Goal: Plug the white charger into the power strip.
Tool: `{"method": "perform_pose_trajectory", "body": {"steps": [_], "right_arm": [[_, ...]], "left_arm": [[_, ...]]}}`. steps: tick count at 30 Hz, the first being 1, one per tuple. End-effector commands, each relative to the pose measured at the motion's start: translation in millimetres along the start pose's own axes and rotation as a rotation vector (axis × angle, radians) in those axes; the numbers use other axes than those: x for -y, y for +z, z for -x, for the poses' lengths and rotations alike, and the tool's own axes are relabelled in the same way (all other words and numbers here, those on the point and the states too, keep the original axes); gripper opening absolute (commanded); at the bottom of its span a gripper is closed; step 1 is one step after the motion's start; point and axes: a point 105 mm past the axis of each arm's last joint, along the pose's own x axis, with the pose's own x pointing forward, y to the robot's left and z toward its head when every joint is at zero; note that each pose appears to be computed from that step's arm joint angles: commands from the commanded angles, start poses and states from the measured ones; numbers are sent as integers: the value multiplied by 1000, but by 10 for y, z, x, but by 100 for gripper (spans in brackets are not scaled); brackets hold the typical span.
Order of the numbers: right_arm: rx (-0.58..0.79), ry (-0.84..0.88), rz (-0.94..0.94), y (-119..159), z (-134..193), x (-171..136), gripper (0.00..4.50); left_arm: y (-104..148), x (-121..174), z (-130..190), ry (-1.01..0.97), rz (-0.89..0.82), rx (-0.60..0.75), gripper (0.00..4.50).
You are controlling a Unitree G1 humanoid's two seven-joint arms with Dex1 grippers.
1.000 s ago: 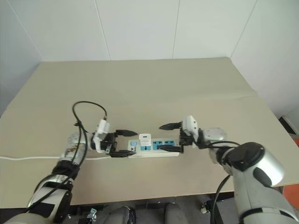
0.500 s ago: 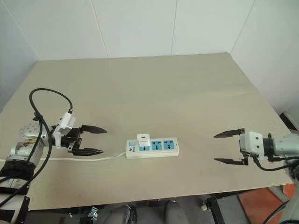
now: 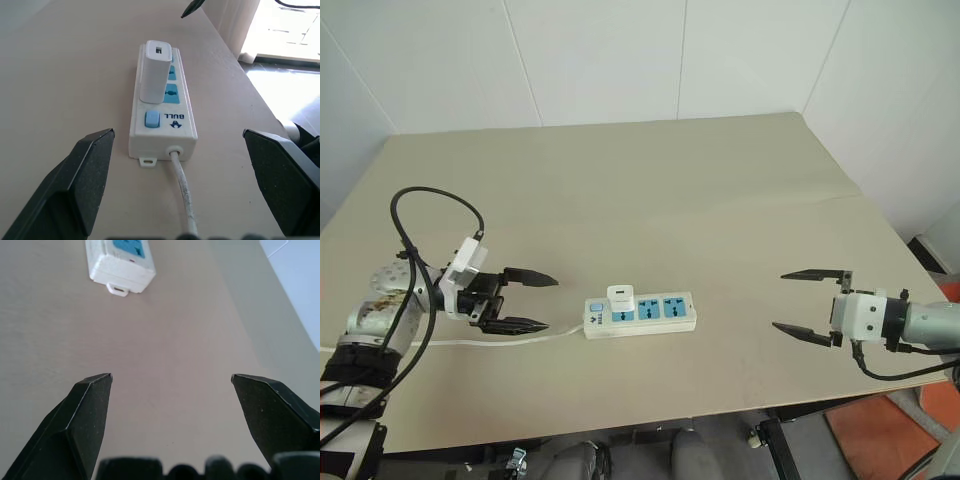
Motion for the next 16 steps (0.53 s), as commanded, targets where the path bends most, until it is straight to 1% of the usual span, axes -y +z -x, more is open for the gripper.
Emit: {"method": "perform_pose_trajectory", "body": {"steps": [1,6,10,16], "right_arm": [[7,-57,27,67,67,81,450],[-4,-79,24,60,92,49,450],[0,-117,27,70,79,79,450],[33,-207,75,159,18,311,450]], "left_arm": [[143,9,-16,-23,-31,17,449],[155,63,-32,-37,-19,24,449],[164,53,-40,-23,-25,36,449],[152,46,-77,-7,-28,58,449]]}}
